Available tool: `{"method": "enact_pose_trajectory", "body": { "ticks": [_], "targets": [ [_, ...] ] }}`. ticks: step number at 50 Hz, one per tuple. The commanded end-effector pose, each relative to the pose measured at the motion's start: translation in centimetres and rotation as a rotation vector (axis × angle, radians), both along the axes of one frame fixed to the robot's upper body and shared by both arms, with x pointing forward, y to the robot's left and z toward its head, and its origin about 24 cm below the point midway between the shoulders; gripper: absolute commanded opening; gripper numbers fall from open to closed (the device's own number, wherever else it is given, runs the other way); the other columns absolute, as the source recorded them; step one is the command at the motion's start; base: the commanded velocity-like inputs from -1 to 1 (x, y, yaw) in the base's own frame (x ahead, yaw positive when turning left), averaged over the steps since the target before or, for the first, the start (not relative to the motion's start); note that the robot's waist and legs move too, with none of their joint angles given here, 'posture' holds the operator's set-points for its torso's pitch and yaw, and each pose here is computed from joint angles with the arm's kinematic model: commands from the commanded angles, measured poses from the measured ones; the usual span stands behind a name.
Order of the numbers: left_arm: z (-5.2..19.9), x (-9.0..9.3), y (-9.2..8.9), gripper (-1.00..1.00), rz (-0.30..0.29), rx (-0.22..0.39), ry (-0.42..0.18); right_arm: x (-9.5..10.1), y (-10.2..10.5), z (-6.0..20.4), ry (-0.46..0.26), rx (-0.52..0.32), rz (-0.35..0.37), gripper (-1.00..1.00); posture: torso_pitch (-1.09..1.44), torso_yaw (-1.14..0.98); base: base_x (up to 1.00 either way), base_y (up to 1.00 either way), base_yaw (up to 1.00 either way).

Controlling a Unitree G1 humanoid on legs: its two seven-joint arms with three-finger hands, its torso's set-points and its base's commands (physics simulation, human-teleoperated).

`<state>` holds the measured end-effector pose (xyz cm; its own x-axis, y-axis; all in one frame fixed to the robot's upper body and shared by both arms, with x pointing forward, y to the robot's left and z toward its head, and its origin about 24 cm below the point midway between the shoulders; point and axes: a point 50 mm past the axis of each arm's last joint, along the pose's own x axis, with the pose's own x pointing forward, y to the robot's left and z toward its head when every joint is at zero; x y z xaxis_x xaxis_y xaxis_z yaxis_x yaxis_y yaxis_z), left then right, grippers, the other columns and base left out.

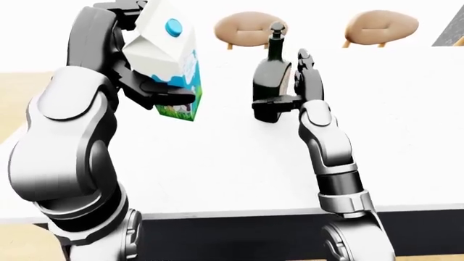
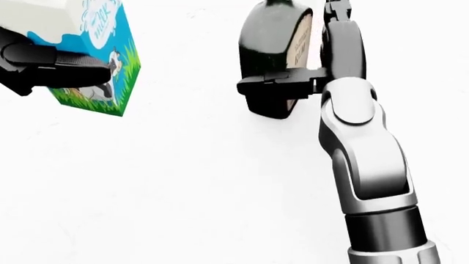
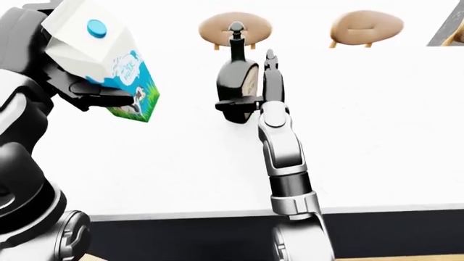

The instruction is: Move the drinks to the dining counter.

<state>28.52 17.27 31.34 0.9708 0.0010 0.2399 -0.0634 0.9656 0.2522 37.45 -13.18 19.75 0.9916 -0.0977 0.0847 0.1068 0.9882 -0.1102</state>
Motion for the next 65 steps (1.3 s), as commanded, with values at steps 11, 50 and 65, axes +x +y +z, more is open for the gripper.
{"method": "enact_pose_trajectory", "body": {
  "ticks": [11, 50, 65],
  "targets": [
    [2.5, 0.9, -0.2, -1.00, 0.011, 0.015, -0.090, -4.1, 0.0, 4.9, -0.150, 0.038, 0.074, 1.00, 0.00, 0.00, 0.00, 0.00, 0.00],
    [-3.1, 12.7, -2.5, -1.00, 0.041, -0.009, 0.052, -11.8, -3.0, 10.5, -0.336, 0.064, 0.071, 1.00, 0.00, 0.00, 0.00, 0.00, 0.00],
    [-6.7, 14.1, -2.1, -1.00, 0.069, -0.013, 0.098, -11.9, -2.9, 10.5, -0.340, 0.063, 0.069, 1.00, 0.00, 0.00, 0.00, 0.00, 0.00]
  ]
}}
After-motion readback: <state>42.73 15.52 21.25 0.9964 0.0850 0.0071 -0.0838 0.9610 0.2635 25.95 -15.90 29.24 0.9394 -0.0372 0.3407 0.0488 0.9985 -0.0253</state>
